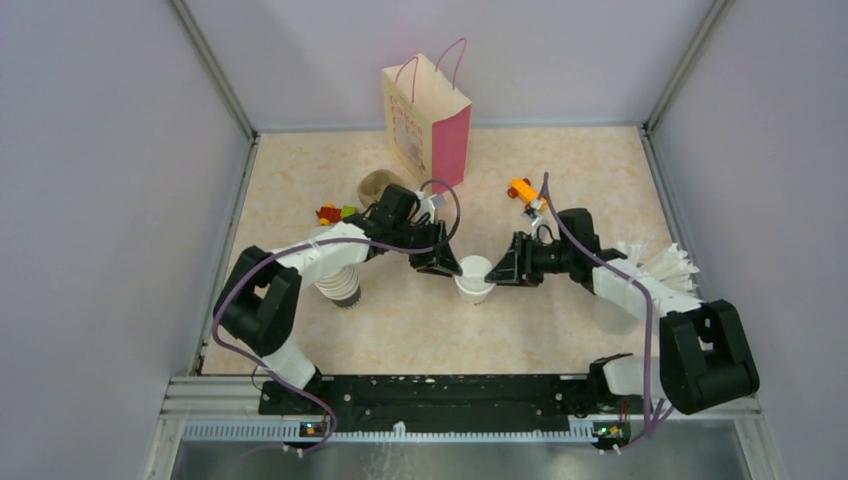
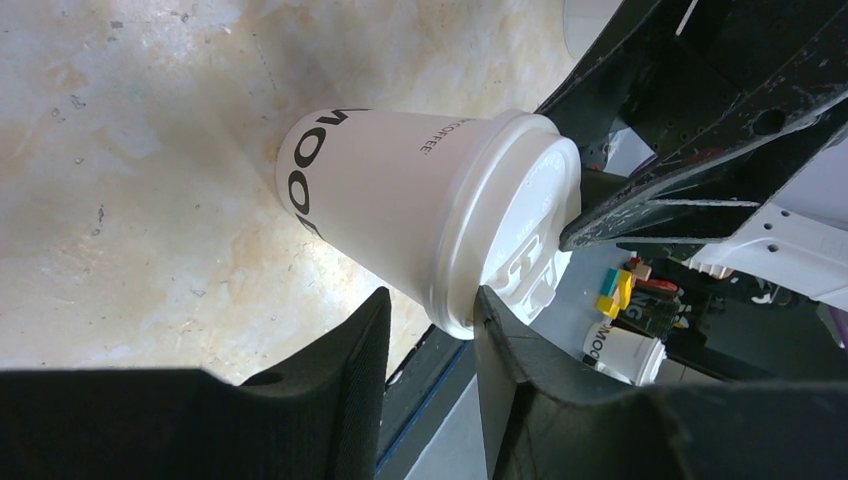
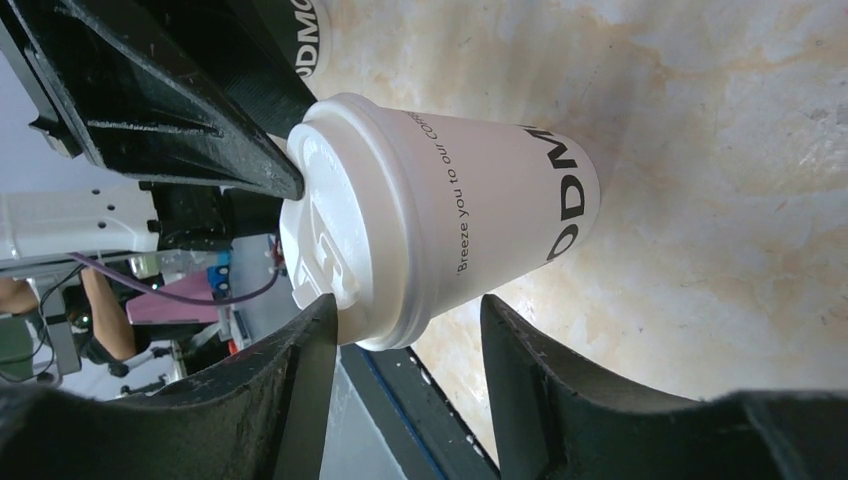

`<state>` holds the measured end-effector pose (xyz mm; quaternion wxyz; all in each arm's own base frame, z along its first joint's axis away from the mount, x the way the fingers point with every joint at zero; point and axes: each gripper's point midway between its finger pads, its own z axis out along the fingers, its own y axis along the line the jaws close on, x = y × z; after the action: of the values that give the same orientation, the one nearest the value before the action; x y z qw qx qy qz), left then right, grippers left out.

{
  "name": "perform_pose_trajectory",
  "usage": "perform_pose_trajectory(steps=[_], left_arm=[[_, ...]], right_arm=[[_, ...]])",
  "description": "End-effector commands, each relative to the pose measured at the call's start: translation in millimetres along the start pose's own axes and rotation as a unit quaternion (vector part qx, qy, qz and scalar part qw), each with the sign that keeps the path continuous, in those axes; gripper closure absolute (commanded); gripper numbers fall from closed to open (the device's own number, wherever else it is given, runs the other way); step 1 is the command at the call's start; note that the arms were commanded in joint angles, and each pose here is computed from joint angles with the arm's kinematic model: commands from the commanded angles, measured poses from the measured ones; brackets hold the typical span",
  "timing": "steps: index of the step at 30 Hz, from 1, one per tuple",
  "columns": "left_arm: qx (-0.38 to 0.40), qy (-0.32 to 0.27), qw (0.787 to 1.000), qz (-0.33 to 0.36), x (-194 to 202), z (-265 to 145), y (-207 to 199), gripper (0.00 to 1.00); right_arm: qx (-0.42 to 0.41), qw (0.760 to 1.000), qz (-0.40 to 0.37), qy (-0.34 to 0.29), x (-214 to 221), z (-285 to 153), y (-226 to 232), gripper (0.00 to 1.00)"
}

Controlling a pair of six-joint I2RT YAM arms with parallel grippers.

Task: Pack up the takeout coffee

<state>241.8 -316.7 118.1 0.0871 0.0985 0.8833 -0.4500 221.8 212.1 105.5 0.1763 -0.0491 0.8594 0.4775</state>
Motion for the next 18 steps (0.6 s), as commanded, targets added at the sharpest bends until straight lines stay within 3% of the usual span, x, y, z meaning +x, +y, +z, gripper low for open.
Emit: perform_pose_trajectory(steps=[1,4,9,15,18], left_arm=[[-0.074,0.006,0.997,0.000,3.4,9.6,38.4,0.58],[-0.056,-0.001,0.998,0.012,-7.5,12.1,28.3,0.57],[-0.037,-0.007,0.999,0.037,-16.0,12.4,19.1,0.54],[-0.006,-0.024,0.998,0.057,-29.0,8.2,-2.1,0.41],[0.006,-0.033,0.997,0.062,-37.9,7.4,-10.9,0.39]], right_arm=[[0.091,0.996,0.007,0.000,-4.3,-13.2,-22.3,0.46],[0.092,0.996,-0.012,-0.016,-28.7,-23.3,0.4,0.40],[0.119,0.992,-0.033,-0.022,-45.3,-37.4,11.5,0.38],[0.109,0.992,-0.048,-0.036,-58.4,-39.3,20.0,0.44],[0.100,0.992,-0.057,-0.042,-69.4,-35.5,23.5,0.47]])
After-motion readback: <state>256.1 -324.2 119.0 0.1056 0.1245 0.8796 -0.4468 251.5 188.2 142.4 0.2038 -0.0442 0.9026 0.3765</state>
